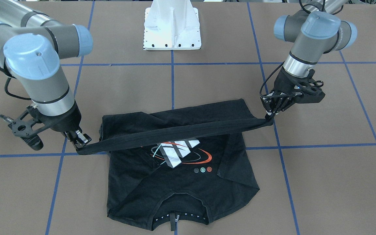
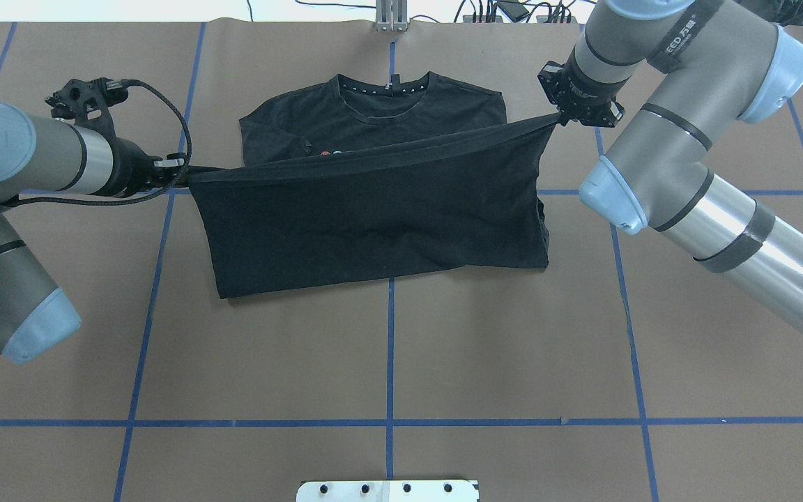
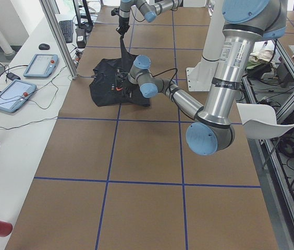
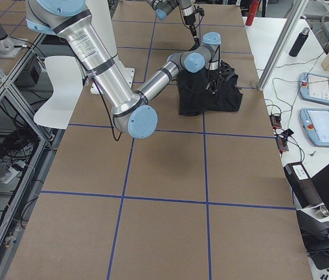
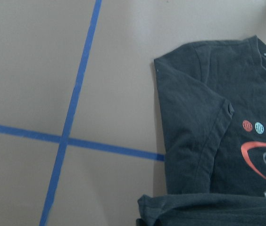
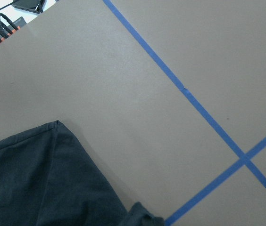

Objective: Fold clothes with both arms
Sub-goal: 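Lift the hem with both grippers and fold it toward the collar, then lay the folded hem near the collar and open both grippers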

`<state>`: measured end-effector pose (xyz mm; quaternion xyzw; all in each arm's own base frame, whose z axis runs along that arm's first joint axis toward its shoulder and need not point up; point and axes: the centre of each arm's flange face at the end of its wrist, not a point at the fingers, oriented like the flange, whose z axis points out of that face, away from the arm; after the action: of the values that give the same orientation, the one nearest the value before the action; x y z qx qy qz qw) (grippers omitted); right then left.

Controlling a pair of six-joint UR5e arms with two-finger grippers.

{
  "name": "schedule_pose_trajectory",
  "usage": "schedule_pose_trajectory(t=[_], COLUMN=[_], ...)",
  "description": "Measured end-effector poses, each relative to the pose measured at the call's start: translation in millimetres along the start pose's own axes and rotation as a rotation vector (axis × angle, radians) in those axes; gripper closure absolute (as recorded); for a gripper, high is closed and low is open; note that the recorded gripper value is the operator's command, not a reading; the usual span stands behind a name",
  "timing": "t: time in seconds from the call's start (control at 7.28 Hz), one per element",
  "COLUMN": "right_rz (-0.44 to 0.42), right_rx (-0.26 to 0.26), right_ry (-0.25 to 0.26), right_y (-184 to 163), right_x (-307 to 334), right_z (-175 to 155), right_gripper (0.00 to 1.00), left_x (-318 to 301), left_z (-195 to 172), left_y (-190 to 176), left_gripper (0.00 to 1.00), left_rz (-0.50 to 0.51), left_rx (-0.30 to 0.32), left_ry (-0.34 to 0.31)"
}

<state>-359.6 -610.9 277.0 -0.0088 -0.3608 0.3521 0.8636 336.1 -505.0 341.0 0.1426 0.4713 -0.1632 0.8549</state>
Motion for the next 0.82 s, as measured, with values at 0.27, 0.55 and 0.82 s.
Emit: schedule_pose_trajectory(t=[0.27,0.55,0.82], right_rz=[-0.002,0.002,0.006], right_rx=[0.005,0.011,0.033], right_ry=[-0.021,-0.006,0.024], right_y=[-12,-20,-25], right_x=[-4,-11,-25], right_z=[23,37,52], right_gripper=[1.0,1.0,1.0], left_x=[15,18,17], left_z=[8,28,63], left_y=[-39,-67,-90], left_gripper=[1.0,1.0,1.0], left_rz=[-0.021,-0.032,-0.035], left_rx=[0.042,0.068,0.106], left_ry=[-0.003,0.0,0.0])
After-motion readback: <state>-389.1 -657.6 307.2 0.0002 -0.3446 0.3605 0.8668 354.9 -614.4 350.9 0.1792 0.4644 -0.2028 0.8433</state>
